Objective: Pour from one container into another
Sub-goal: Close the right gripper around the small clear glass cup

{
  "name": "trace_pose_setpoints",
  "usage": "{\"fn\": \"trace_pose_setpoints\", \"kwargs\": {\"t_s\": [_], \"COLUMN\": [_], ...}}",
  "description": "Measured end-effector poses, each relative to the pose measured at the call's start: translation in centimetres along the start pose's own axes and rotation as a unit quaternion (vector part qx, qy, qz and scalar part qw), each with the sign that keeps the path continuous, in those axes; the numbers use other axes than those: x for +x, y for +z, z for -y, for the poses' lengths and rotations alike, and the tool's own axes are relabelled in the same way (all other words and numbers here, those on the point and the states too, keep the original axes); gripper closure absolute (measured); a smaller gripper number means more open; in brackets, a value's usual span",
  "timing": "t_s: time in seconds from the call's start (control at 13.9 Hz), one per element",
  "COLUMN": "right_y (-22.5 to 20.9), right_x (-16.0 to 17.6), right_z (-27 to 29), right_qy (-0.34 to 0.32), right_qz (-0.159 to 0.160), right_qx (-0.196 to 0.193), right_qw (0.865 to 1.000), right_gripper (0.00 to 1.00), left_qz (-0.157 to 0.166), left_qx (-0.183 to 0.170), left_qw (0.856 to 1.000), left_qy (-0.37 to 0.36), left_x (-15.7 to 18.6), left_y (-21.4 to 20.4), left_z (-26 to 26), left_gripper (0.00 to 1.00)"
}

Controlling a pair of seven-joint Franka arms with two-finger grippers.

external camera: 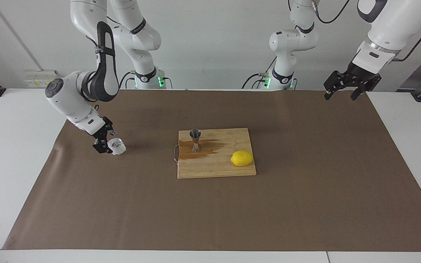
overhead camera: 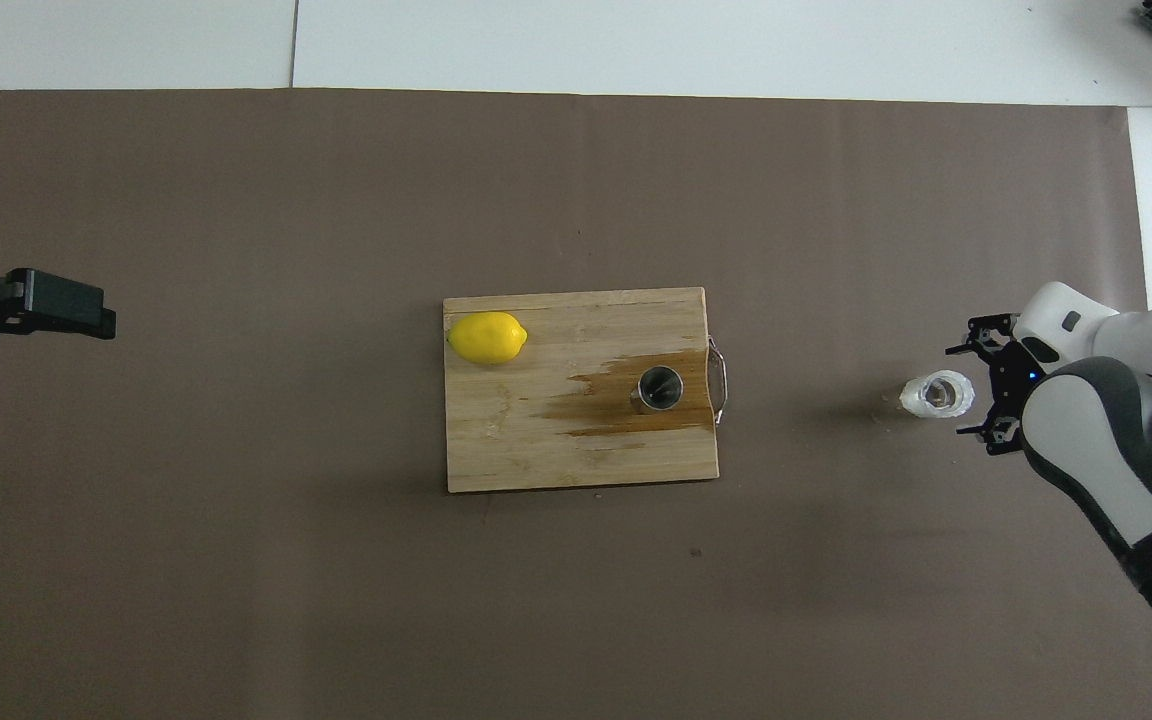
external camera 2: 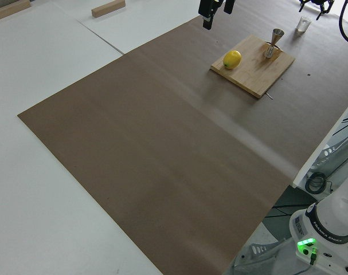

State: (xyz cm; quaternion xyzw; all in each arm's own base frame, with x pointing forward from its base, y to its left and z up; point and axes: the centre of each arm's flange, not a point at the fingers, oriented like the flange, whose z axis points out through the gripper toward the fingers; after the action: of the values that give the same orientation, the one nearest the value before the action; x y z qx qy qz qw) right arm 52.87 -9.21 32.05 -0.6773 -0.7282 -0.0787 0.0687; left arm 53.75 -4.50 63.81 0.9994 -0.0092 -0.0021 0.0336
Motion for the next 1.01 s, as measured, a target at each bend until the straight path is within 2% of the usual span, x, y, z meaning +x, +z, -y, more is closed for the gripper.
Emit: {"fn": "trace_pose_setpoints", "kwargs": {"t_s": [0.29, 0.65, 0.72, 0.79, 0.86, 1.01], "right_y": [1.5, 2.8, 3.1, 3.3, 3.3, 3.2], "right_x": [-0.6, -0.9, -0.9, -1.0, -1.0, -1.3], "right_z": [0.2, 0.4, 0.5, 0.5, 0.5, 0.6], "right_qy": [-0.003, -0.001, -0.003, -0.005, -0.005, -0.002], "right_qz": [-0.021, -0.033, -0.037, -0.039, -0.039, -0.039], "right_qx": [-0.002, -0.007, -0.009, -0.009, -0.009, -0.010], "right_qw": [1.000, 0.999, 0.999, 0.999, 0.999, 0.999], "right_gripper": [0.00, 0.00, 0.08, 0.08, 0.15, 0.40], "left_qz": [0.002, 0.003, 0.003, 0.003, 0.003, 0.003], "left_qx": [0.000, 0.000, 0.000, 0.000, 0.000, 0.000], "left_qw": [1.000, 1.000, 1.000, 1.000, 1.000, 1.000], "left_qy": [0.001, 0.000, 0.000, 0.000, 0.000, 0.000], "left_x": [0.0, -0.1, -0.1, -0.1, -0.1, -0.1], "left_y": [0.0, 0.0, 0.0, 0.0, 0.0, 0.0], "left_z": [-0.1, 0.0, 0.0, 0.0, 0.0, 0.0], "left_gripper": [0.00, 0.00, 0.00, 0.00, 0.00, 0.00]}}
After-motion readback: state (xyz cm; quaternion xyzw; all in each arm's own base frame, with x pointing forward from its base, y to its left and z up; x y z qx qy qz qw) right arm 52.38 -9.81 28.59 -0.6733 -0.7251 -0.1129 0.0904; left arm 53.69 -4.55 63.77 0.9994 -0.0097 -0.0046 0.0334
